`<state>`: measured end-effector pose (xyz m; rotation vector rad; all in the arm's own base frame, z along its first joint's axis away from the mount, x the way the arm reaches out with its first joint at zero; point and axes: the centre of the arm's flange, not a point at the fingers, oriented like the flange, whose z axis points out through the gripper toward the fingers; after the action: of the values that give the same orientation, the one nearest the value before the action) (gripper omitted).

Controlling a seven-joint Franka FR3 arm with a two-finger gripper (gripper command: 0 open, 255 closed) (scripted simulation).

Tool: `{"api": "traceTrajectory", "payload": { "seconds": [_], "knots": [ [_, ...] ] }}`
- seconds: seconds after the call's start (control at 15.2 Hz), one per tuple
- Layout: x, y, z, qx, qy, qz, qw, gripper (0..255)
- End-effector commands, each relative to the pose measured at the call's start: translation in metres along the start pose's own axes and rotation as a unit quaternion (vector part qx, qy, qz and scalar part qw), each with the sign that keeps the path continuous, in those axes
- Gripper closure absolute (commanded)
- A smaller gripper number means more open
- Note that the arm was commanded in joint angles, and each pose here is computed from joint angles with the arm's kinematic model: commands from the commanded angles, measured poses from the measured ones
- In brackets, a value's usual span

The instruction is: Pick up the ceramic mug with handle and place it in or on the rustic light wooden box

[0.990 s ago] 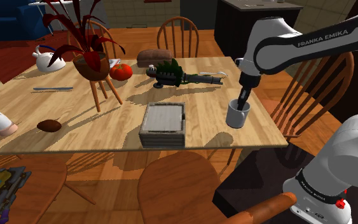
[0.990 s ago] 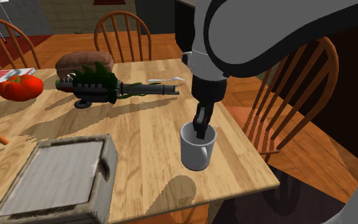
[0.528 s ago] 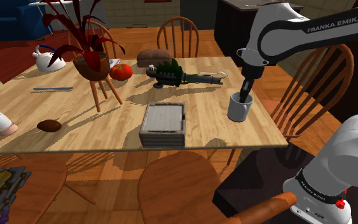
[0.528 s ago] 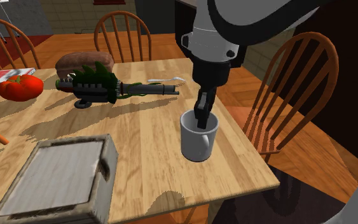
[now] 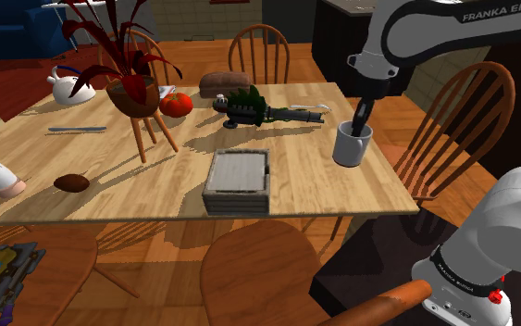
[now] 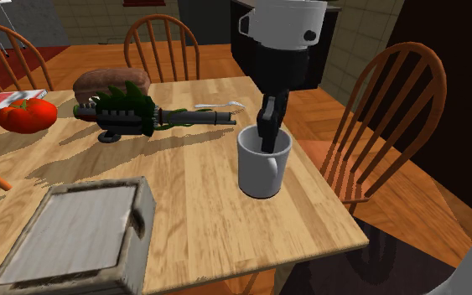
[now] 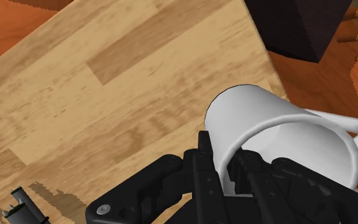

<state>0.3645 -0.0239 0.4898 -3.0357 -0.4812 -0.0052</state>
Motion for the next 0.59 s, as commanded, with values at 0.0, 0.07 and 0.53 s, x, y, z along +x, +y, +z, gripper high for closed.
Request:
{"api": "traceTrajectory", "payload": {
  "seconds": [0.0, 0.07, 0.53],
  "knots": [
    [-0.001, -0.001, -0.012, 0.000, 0.000, 0.000, 1.0000, 255],
    [-0.001, -0.001, -0.017, 0.000, 0.000, 0.000, 1.0000, 255],
    [0.000, -0.004, -0.050, 0.000, 0.000, 0.000, 1.0000, 255]
  ]
}}
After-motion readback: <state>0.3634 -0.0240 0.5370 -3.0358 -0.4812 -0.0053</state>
